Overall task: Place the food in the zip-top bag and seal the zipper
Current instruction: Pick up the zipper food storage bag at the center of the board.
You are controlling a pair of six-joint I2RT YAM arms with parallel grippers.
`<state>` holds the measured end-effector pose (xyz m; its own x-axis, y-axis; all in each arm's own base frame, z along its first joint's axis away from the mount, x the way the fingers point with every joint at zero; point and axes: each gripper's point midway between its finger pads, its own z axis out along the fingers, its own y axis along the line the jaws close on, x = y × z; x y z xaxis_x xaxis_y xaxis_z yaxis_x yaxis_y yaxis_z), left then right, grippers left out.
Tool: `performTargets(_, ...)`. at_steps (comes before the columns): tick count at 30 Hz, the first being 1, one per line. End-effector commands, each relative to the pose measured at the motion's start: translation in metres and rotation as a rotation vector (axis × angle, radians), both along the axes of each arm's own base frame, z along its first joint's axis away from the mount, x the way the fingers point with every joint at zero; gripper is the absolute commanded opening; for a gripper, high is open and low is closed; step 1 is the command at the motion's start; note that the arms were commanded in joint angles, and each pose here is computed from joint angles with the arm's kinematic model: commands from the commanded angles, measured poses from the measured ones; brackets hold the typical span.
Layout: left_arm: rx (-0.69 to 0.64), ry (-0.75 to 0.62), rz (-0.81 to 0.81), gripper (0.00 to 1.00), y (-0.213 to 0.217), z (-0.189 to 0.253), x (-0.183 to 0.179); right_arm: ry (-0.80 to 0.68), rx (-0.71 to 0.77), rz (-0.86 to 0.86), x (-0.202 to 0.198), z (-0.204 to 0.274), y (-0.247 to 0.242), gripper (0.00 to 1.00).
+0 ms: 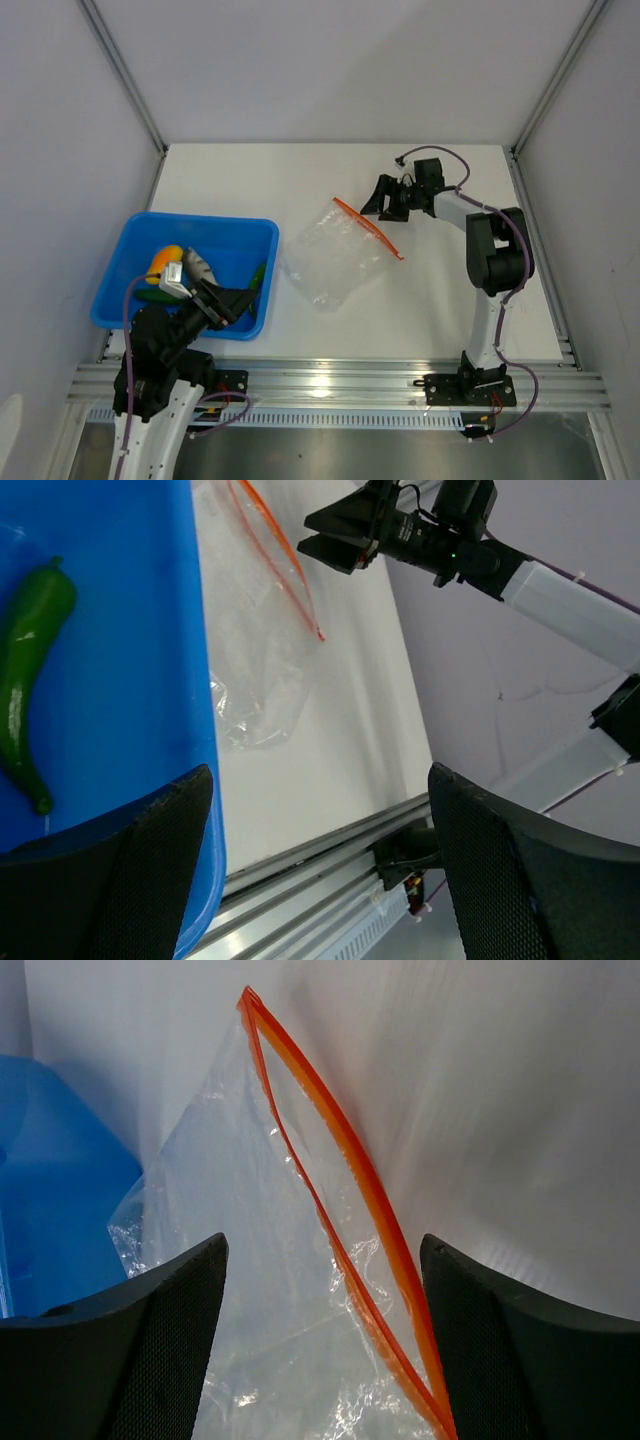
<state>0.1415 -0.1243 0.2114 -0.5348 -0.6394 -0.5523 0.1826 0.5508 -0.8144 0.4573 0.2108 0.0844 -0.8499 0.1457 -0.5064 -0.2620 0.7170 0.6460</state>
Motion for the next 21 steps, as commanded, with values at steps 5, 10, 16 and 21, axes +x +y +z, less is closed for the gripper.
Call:
performTargets(5, 0.121, -0.155, 0.043, 0.84, 0.019, 0.013, -0.025, -0.038, 0.11, 0.191, -0.011, -0.009, 0.033, 0.7)
performTargets(10, 0.126, -0.145, 0.031, 0.81, 0.018, 0.016, -0.026, -0.055, 0.094, 0.28, -0.037, -0.009, 0.059, 0.53)
performTargets(16, 0.132, -0.103, 0.019, 0.74, 0.017, 0.018, -0.027, -0.037, 0.127, 0.361, -0.066, -0.01, 0.083, 0.29)
performTargets(21, 0.152, -0.024, -0.018, 0.69, 0.013, 0.014, -0.028, -0.03, 0.114, 0.382, -0.083, -0.011, 0.092, 0.0)
